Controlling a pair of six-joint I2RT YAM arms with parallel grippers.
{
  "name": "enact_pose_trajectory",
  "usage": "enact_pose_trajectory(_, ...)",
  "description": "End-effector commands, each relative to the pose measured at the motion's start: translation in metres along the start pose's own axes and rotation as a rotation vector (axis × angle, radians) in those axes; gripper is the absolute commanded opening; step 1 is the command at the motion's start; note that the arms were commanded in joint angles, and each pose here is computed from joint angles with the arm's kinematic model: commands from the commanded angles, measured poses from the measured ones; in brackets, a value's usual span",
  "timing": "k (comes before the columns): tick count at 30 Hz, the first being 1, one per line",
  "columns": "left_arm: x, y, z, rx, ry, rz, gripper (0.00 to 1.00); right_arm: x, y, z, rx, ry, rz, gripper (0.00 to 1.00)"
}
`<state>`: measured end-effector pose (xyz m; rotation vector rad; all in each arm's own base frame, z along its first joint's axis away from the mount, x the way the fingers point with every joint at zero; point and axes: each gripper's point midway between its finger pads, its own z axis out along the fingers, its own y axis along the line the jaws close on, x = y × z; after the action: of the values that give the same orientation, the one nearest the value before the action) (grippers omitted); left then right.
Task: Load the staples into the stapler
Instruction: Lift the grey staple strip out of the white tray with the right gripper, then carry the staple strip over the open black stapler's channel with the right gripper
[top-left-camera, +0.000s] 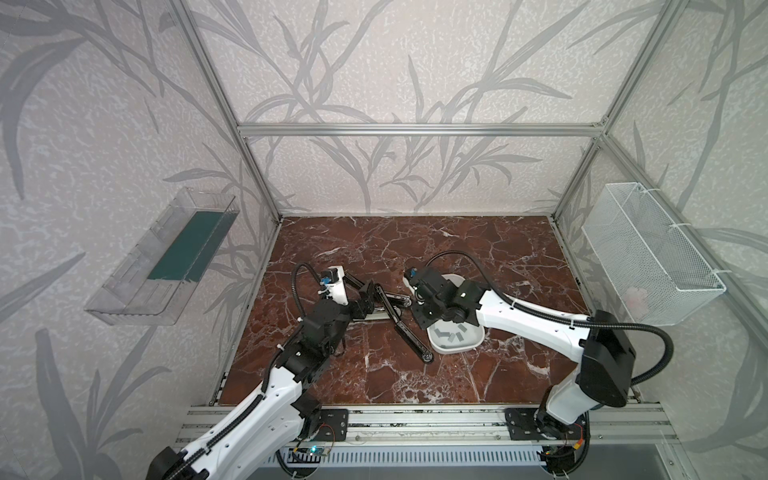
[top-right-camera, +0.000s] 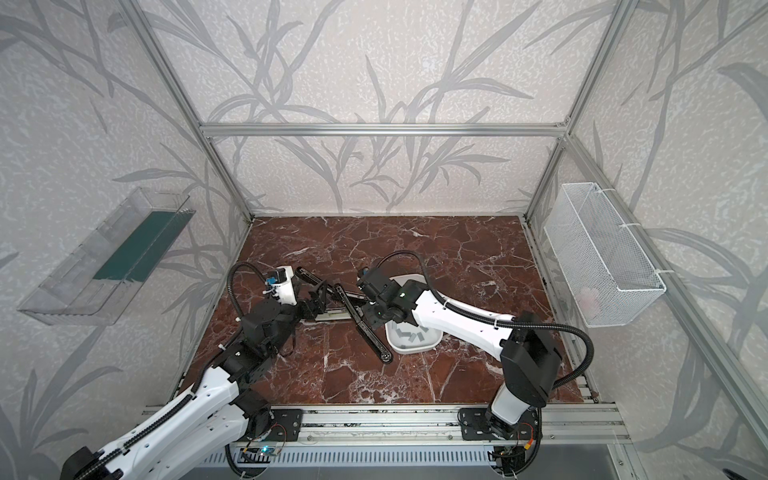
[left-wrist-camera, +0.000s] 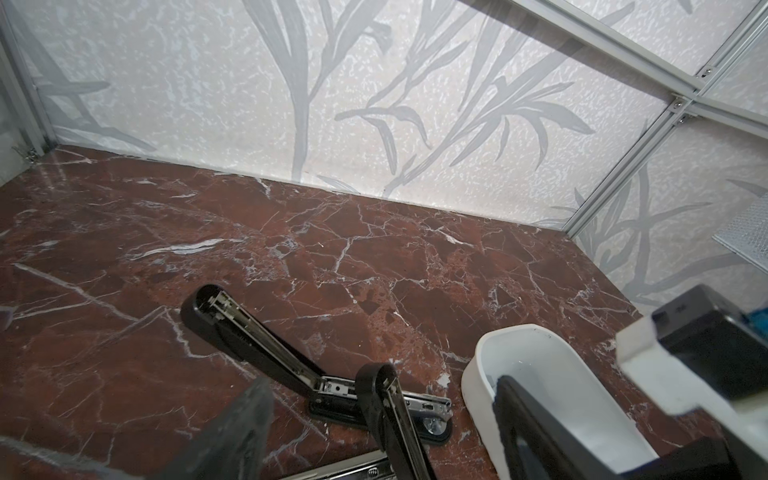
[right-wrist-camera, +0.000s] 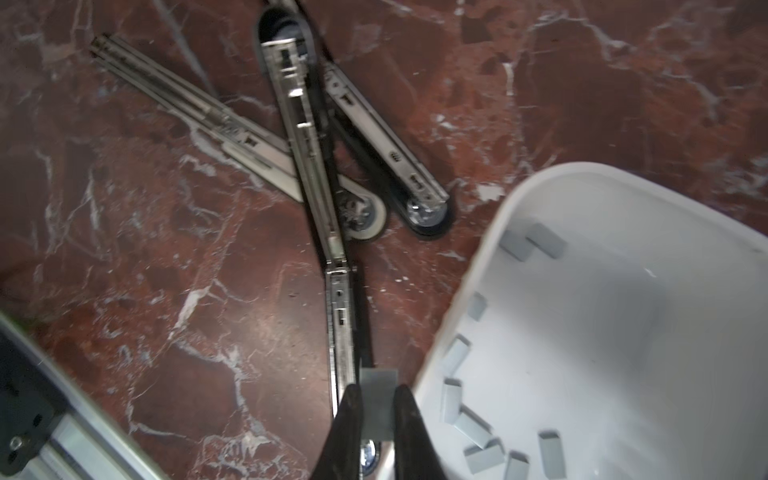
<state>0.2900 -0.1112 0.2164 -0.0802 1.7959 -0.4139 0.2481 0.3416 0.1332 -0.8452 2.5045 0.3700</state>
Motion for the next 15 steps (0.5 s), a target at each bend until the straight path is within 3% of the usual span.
enact_pose_trajectory(1, 0.026, 0.023, -0.005, -0.074, 0.075, 0.028, 0.86, 0.014, 0.009, 0.013, -0.041, 0.079, -0.084, 0.09)
enact_pose_trajectory(8, 0.031, 0.028, -0.007, -0.064, 0.070, 0.009, 0.86, 0.036, -0.001, 0.041, 0.031, 0.194, -0.136, 0.06)
enact_pose_trajectory(15, 0.032, 0.027, -0.004, -0.059, 0.072, 0.017, 0.86, 0.051, -0.021, 0.042, 0.115, 0.246, -0.134, 0.06)
